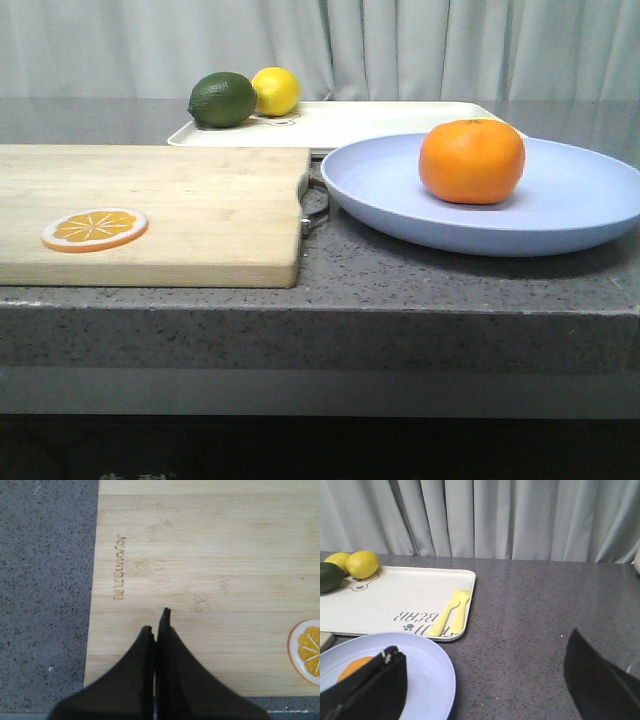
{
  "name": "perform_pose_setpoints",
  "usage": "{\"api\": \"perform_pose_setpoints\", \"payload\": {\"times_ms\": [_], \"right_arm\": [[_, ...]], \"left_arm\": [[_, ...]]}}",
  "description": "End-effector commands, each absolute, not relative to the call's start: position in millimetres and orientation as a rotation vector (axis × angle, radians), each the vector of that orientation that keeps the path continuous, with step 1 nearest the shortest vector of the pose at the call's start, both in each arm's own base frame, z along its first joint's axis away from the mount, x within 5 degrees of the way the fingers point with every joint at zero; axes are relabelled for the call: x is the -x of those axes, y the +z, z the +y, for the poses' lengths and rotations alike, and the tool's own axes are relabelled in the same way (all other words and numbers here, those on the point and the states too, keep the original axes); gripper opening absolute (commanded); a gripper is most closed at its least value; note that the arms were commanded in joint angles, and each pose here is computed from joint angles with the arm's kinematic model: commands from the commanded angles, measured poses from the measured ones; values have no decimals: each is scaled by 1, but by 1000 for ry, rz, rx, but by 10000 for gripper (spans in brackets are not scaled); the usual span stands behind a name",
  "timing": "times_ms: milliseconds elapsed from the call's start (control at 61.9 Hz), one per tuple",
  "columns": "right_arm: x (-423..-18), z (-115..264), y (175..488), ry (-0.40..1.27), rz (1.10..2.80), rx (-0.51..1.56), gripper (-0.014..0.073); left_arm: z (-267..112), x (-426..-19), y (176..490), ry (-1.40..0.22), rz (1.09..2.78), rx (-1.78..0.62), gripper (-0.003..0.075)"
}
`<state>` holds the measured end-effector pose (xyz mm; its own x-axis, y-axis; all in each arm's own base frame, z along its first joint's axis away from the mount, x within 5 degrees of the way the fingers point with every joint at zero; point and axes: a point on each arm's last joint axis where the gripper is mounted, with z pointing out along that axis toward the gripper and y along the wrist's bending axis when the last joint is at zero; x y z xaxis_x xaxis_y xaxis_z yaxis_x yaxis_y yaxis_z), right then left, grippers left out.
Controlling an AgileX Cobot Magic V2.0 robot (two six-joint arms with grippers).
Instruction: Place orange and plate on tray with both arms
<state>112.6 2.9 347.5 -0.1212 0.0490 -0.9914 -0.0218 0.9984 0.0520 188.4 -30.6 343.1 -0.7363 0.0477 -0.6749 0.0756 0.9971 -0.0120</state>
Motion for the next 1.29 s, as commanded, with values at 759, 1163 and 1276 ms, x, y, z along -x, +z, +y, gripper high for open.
{"api": "perform_pose_setpoints", "payload": {"times_ms": [759,1163,1276], "right_arm": [[-142,5,347,105,1818,-54,641],[-259,11,301,204,2230,-159,633],[-281,13,290,233,2290,-187,542]], "left_arm": [[-2,-33,305,-180,1692,-42,-18],[-2,-33,305,-180,1692,-42,-18],[-2,-33,305,-180,1692,-42,-18]]}}
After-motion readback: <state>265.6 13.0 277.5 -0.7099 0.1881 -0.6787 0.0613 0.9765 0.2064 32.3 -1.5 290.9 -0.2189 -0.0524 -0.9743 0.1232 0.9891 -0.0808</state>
